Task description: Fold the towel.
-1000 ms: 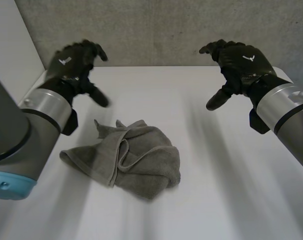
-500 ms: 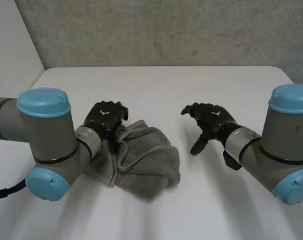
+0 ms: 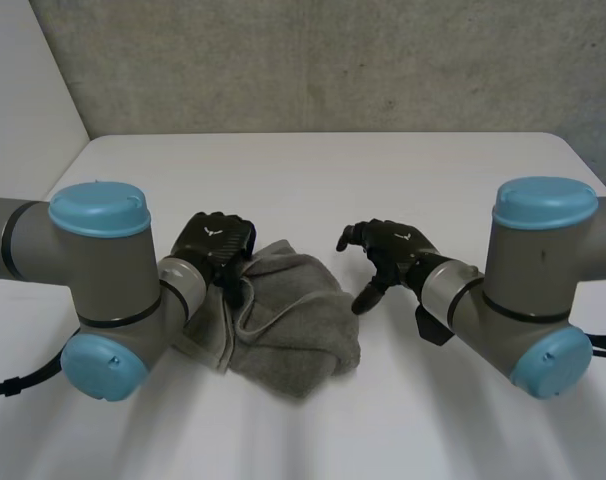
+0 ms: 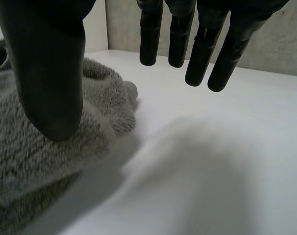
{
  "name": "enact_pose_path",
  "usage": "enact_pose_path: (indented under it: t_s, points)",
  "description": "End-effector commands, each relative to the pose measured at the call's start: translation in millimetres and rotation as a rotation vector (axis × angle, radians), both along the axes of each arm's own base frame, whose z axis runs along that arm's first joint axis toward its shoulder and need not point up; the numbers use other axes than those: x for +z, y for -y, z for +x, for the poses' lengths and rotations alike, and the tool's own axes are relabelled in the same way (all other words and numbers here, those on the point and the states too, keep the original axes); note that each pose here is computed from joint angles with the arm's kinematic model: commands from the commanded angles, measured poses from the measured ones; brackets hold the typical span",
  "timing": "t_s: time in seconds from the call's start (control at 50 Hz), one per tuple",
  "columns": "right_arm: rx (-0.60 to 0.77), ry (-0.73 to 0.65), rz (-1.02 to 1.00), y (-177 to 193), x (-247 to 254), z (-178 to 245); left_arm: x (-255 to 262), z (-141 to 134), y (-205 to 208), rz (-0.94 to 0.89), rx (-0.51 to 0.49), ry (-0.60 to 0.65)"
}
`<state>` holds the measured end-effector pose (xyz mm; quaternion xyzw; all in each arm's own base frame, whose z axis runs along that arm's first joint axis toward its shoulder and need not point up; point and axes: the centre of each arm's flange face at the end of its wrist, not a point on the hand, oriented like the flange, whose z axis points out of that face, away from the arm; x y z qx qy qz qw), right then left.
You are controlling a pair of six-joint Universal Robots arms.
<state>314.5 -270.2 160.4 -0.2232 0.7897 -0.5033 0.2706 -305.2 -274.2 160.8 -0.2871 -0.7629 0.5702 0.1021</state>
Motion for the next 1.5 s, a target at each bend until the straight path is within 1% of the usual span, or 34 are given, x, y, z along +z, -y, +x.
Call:
enact_pose_path:
  t_s: [0.02,0.08,0.18,0.32,0.44,0.54,0.62,0.74,0.84,0.96,1.02,1.04,1.06,1.08,1.1,1.12,1.14,1.16,1.18,1.2,1.22,1.24,1.26,1.28,1.3,1.32,1.34,1.36,1.38,1.42,1.44,1.46,1.48,1.5]
  points:
    - [0.015,0.084,0.143,15,-8,14,13,2,-3,0.002,0.001,-0.004]
    - [0.010,0.082,0.175,22,-14,18,25,5,-6,-0.003,0.000,-0.008]
    - [0.000,0.082,0.212,32,-27,23,50,5,-5,-0.062,-0.002,-0.038]
    - [-0.013,0.103,0.274,39,-40,29,51,0,-1,-0.070,-0.010,-0.044]
    - [0.001,0.096,0.292,35,-46,33,31,-8,9,-0.041,-0.014,-0.029]
    - [0.026,0.104,0.301,29,-40,34,15,-17,11,-0.014,-0.036,-0.017]
    - [0.087,0.129,0.313,17,-26,34,1,-23,14,0.012,-0.054,-0.008]
    - [0.138,0.150,0.307,3,-6,32,-7,-25,18,0.031,-0.054,0.003]
    - [0.148,0.147,0.304,-3,-2,29,-13,-26,19,0.061,-0.054,0.019]
    - [0.154,0.152,0.288,-1,-5,30,-7,-25,20,0.058,-0.051,0.018]
    - [0.163,0.169,0.249,7,-1,35,2,-24,26,0.029,-0.046,0.005]
    - [0.163,0.169,0.249,7,-1,35,14,-25,31,-0.004,-0.042,-0.012]
    - [0.179,0.189,0.204,14,8,40,26,-27,38,-0.046,-0.035,-0.032]
    - [0.194,0.215,0.140,24,23,46,27,-27,38,-0.046,-0.035,-0.032]
    - [0.194,0.215,0.139,25,23,46,42,-29,46,-0.094,-0.028,-0.055]
    - [0.195,0.242,0.065,35,43,51,63,-29,55,-0.156,-0.017,-0.087]
    - [0.202,0.277,-0.021,45,69,55,63,-29,55,-0.156,-0.017,-0.087]
    - [0.202,0.277,-0.022,45,69,55,89,-28,64,-0.225,-0.007,-0.122]
    - [0.211,0.313,-0.114,51,100,58,89,-28,64,-0.226,-0.007,-0.123]
    - [0.211,0.314,-0.115,51,100,58,117,-27,70,-0.303,0.002,-0.162]
    - [0.218,0.353,-0.212,55,133,60,147,-27,71,-0.380,0.002,-0.203]
    - [0.224,0.395,-0.313,56,167,60,147,-27,71,-0.381,0.002,-0.204]
    - [0.224,0.396,-0.314,56,168,60,175,-26,70,-0.454,0.004,-0.241]
    - [0.222,0.435,-0.406,54,200,58,203,-24,67,-0.525,0.005,-0.278]
    - [0.216,0.468,-0.492,49,227,54,203,-24,67,-0.525,0.005,-0.278]
    - [0.216,0.469,-0.493,49,227,54,227,-21,61,-0.582,0.005,-0.310]
    - [0.206,0.501,-0.570,43,253,49,245,-18,55,-0.625,0.001,-0.335]
    - [0.200,0.520,-0.608,37,268,47,245,-18,54,-0.625,0.001,-0.335]
    - [0.200,0.520,-0.608,37,268,47,245,-18,54,-0.625,0.001,-0.335]
    - [0.220,0.541,-0.638,20,283,50,265,-11,40,-0.655,-0.002,-0.356]
    - [0.220,0.541,-0.638,20,283,50,265,-11,40,-0.655,-0.002,-0.356]
    - [0.240,0.530,-0.623,13,279,56,261,-8,39,-0.635,0.002,-0.344]
    - [0.241,0.529,-0.623,13,279,56,245,-6,40,-0.586,0.007,-0.315]
    - [0.257,0.486,-0.586,9,265,62,245,-6,40,-0.586,0.007,-0.314]
